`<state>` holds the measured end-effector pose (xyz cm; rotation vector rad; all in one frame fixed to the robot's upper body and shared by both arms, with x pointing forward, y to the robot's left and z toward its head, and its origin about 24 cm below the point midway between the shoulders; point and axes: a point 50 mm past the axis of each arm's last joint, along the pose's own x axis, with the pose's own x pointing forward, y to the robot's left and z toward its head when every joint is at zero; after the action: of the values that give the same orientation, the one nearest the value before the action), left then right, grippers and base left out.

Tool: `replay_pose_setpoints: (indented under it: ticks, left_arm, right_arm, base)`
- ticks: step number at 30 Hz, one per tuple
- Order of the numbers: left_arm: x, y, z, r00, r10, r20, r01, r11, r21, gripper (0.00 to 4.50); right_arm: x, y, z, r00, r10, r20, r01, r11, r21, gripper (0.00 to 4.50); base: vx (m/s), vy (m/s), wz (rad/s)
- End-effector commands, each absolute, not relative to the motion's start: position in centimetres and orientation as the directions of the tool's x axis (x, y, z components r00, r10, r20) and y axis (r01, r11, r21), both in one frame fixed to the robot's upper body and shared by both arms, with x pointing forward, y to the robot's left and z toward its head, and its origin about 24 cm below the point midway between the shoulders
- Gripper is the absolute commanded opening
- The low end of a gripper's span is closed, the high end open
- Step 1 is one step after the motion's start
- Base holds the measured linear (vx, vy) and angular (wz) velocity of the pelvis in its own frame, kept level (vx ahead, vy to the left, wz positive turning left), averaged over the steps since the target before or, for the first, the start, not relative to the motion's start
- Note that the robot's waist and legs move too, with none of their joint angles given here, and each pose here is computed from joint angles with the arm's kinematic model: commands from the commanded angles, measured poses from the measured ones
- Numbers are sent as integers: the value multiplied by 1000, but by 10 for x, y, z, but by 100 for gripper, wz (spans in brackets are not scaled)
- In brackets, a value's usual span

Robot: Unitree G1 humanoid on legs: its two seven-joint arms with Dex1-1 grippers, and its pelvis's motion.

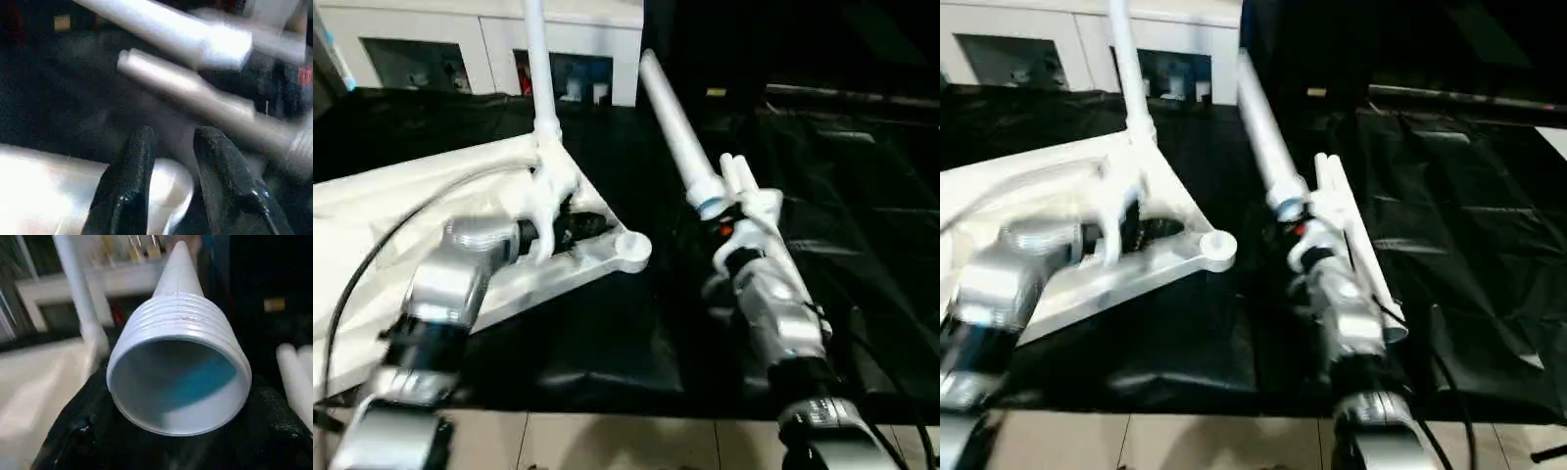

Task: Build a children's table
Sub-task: Insert table leg to table base

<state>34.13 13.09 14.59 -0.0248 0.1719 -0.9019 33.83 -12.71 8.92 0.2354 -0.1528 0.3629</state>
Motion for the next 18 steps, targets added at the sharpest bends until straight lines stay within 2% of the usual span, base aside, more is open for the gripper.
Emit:
replay_pose_setpoints:
  ticks: [1,2,3,5,6,8,12,13,16,18]
  left_arm:
    - [349,127,152,642,-764,-65,735,637,-231,196]
    - [351,126,153,648,-760,-53,726,638,-258,203]
    - [357,121,156,676,-737,-18,683,636,-359,215]
    - [364,116,159,695,-719,9,643,615,-456,235]
    - [368,109,161,699,-714,31,611,575,-543,235]
    - [371,99,166,686,-724,72,589,495,-638,248]
    - [373,91,171,678,-726,113,570,423,-704,288]
    - [376,86,182,673,-716,186,556,324,-766,296]
    - [380,85,198,667,-691,279,541,191,-819,321]
    - [380,85,201,666,-686,293,539,170,-825,339]
  right_arm:
    - [331,-124,108,886,365,285,-423,889,176,264]
    - [329,-123,110,880,371,296,-431,886,171,264]
    - [323,-120,115,858,394,331,-464,870,166,264]
    - [317,-117,120,834,416,362,-494,856,152,264]
    - [310,-114,125,815,436,382,-515,847,132,264]
    - [304,-112,130,797,451,401,-531,840,111,264]
    - [300,-111,133,784,462,416,-544,833,102,264]
    - [296,-108,134,768,488,416,-567,819,86,264]
    - [291,-103,132,748,533,397,-602,796,66,264]
    - [290,-102,131,743,544,390,-611,790,61,264]
  base:
    - [0,0,0]
    - [0,0,0]
    - [0,0,0]
    - [0,0,0]
    - [0,0,0]
    - [0,0,0]
    - [0,0,0]
    - [0,0,0]
    - [0,0,0]
    - [0,0,0]
